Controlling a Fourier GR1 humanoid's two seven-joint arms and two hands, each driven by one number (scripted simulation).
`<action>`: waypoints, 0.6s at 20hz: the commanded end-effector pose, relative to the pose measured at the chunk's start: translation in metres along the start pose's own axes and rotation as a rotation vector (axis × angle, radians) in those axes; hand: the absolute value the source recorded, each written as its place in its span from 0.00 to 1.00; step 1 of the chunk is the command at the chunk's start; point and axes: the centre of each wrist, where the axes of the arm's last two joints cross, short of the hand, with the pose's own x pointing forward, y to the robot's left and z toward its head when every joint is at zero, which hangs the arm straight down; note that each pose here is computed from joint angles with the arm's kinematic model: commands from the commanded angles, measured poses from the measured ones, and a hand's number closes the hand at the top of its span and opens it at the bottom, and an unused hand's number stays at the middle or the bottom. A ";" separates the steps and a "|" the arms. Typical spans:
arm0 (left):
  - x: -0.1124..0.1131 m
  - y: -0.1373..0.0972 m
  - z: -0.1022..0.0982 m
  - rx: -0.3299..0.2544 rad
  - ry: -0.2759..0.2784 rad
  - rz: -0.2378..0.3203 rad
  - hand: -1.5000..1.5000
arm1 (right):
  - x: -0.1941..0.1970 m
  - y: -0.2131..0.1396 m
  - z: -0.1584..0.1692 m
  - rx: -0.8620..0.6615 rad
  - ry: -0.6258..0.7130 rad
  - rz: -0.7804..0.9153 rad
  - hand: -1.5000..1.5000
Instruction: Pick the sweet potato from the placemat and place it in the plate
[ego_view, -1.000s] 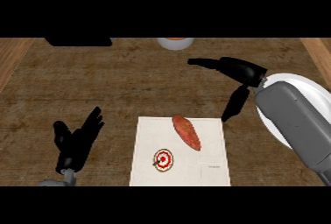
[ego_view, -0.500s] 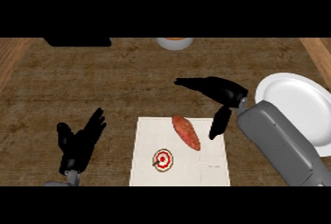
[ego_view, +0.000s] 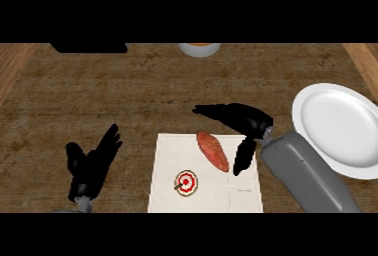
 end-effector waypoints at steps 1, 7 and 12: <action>-0.020 -0.001 0.005 0.009 -0.001 0.009 0.50 | -0.005 0.008 0.021 0.007 0.028 0.028 0.00; 0.013 0.018 -0.009 0.005 -0.004 0.002 0.50 | 0.020 0.017 0.005 -0.035 0.081 0.114 0.00; 0.029 -0.020 0.020 -0.005 -0.011 0.002 0.50 | -0.004 0.030 -0.025 -0.014 0.089 0.128 0.00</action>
